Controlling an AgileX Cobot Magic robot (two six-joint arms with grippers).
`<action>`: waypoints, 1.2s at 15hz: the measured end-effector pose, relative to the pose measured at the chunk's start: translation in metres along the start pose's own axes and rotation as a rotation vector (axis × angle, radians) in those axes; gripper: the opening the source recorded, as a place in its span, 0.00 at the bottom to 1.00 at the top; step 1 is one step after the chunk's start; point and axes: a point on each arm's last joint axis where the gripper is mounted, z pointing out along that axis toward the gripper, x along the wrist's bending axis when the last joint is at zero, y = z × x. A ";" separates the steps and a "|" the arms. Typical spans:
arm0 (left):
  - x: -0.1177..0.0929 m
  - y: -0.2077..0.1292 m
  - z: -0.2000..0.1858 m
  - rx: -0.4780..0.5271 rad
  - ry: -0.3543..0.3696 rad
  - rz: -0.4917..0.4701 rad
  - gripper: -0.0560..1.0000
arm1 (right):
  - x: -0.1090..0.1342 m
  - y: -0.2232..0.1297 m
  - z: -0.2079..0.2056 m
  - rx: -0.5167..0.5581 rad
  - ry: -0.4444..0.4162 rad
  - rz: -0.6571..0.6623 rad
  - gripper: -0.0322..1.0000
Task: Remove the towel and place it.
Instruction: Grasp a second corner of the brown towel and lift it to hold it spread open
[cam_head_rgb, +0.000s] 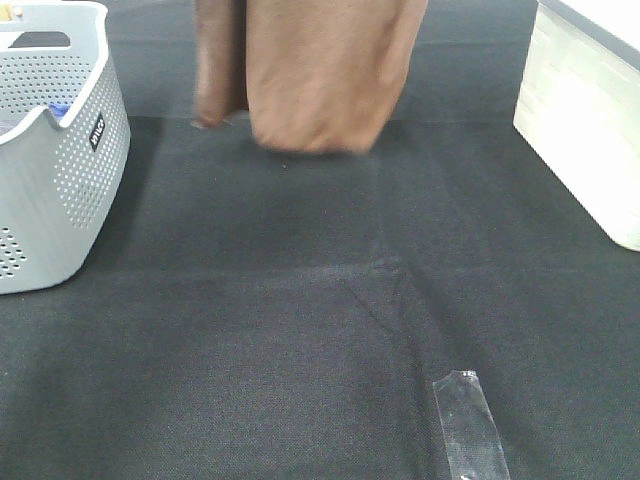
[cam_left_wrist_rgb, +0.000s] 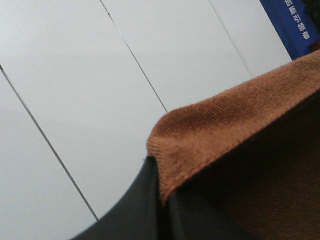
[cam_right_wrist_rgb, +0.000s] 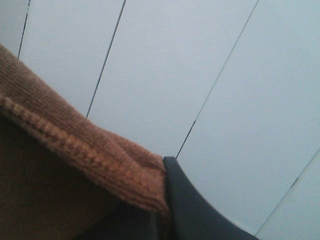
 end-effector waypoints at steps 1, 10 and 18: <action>0.000 -0.006 0.002 0.011 0.001 0.002 0.05 | 0.001 -0.002 0.004 -0.010 -0.002 0.009 0.04; 0.002 -0.057 0.020 -0.066 0.057 0.013 0.05 | 0.007 -0.026 0.034 -0.097 -0.068 0.026 0.04; -0.002 -0.100 0.036 -0.173 0.109 0.025 0.05 | 0.015 -0.053 0.062 -0.173 -0.131 0.051 0.04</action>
